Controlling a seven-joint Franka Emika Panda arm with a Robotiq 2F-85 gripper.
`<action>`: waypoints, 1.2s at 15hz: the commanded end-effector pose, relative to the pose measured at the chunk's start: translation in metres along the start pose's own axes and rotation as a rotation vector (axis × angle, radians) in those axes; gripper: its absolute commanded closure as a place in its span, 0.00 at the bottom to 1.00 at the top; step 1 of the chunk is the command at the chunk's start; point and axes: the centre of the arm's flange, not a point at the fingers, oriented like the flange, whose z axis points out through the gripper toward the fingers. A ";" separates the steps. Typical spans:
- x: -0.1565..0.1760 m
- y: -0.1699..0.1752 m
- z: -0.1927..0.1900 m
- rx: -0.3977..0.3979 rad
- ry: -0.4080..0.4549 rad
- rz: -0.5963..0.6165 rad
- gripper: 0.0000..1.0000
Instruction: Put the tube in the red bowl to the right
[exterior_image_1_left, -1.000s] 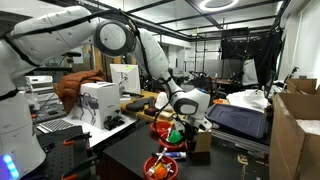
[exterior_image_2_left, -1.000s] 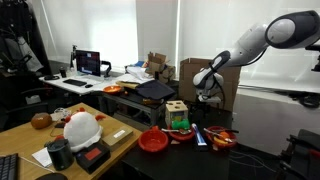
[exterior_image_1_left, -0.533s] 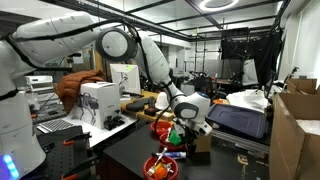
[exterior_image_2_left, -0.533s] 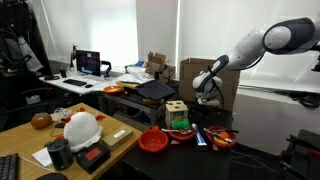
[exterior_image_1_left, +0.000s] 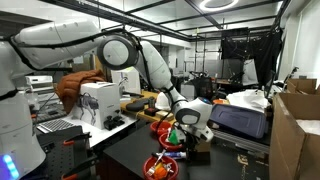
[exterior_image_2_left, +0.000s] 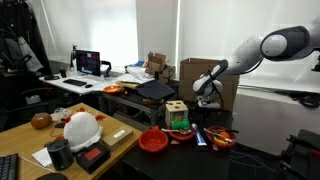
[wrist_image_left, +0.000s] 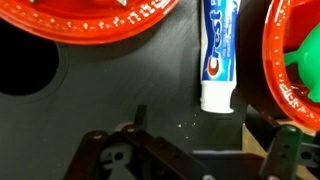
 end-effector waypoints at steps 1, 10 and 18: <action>0.007 -0.008 0.001 0.031 -0.047 0.014 0.00; 0.007 -0.019 0.015 0.003 -0.071 0.016 0.00; 0.008 -0.024 0.031 0.001 -0.080 -0.001 0.28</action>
